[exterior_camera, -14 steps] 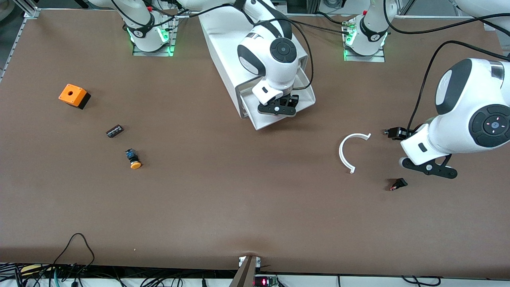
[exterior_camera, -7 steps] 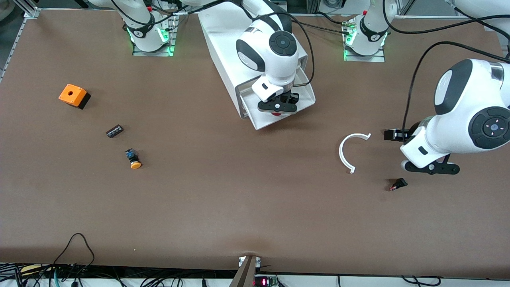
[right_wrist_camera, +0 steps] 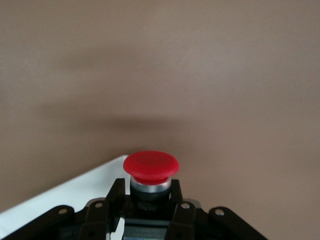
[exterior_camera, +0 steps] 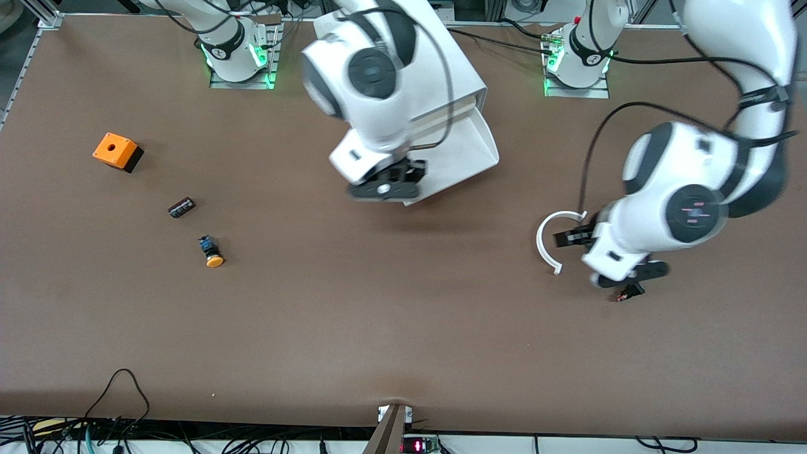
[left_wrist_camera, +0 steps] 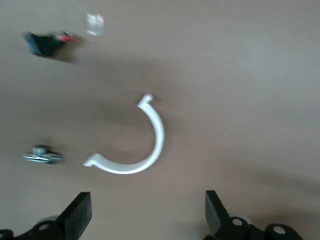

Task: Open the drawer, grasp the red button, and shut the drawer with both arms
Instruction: 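Lift the red button out with the right gripper while the left gripper reaches drawer, then push the drawer shut with the left gripper while the right gripper carries button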

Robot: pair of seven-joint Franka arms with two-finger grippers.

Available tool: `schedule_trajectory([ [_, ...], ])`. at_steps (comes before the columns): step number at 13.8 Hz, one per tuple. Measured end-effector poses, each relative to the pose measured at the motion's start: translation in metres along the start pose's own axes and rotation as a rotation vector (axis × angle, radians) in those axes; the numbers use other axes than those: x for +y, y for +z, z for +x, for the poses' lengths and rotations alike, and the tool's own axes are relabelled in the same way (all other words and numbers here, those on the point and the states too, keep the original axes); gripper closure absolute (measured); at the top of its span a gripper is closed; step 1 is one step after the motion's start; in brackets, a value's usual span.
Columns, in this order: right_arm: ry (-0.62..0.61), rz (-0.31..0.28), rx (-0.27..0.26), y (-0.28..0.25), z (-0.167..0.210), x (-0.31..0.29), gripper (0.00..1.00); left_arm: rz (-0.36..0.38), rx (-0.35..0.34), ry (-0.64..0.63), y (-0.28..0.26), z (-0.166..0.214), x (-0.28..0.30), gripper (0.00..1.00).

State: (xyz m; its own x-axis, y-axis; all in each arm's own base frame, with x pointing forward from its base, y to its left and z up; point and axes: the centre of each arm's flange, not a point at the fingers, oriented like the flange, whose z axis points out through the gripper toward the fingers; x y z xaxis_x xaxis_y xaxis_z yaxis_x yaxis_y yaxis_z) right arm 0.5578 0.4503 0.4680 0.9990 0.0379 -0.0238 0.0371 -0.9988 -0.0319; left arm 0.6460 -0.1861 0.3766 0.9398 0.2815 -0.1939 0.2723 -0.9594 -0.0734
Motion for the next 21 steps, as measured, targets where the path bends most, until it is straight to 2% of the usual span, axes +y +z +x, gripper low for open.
schedule_trajectory([
  [3,-0.125,-0.014,-0.057,-0.042,0.028,0.09,0.59,-0.022,0.015,-0.071,0.041,-0.03,0.044,0.0],
  [6,-0.217,-0.009,-0.1,-0.061,0.049,0.173,0.59,-0.048,0.01,-0.124,0.064,-0.052,0.07,0.0],
  [9,-0.245,-0.001,-0.146,-0.04,0.051,0.239,0.59,-0.1,-0.018,-0.151,0.09,-0.079,0.095,0.0],
  [12,-0.231,-0.001,-0.159,0.02,0.032,0.286,0.59,-0.12,-0.053,-0.16,0.116,-0.11,0.114,0.0],
  [14,-0.232,-0.021,-0.154,0.067,0.012,0.31,0.59,-0.122,-0.072,-0.172,0.119,-0.131,0.128,0.0],
  [16,-0.274,-0.041,-0.129,0.106,-0.005,0.34,0.59,-0.13,-0.087,-0.188,0.115,-0.155,0.146,0.0],
  [21,-0.44,-0.065,-0.041,0.146,-0.004,0.478,0.59,-0.126,-0.118,-0.185,0.116,-0.199,0.17,0.0],
])
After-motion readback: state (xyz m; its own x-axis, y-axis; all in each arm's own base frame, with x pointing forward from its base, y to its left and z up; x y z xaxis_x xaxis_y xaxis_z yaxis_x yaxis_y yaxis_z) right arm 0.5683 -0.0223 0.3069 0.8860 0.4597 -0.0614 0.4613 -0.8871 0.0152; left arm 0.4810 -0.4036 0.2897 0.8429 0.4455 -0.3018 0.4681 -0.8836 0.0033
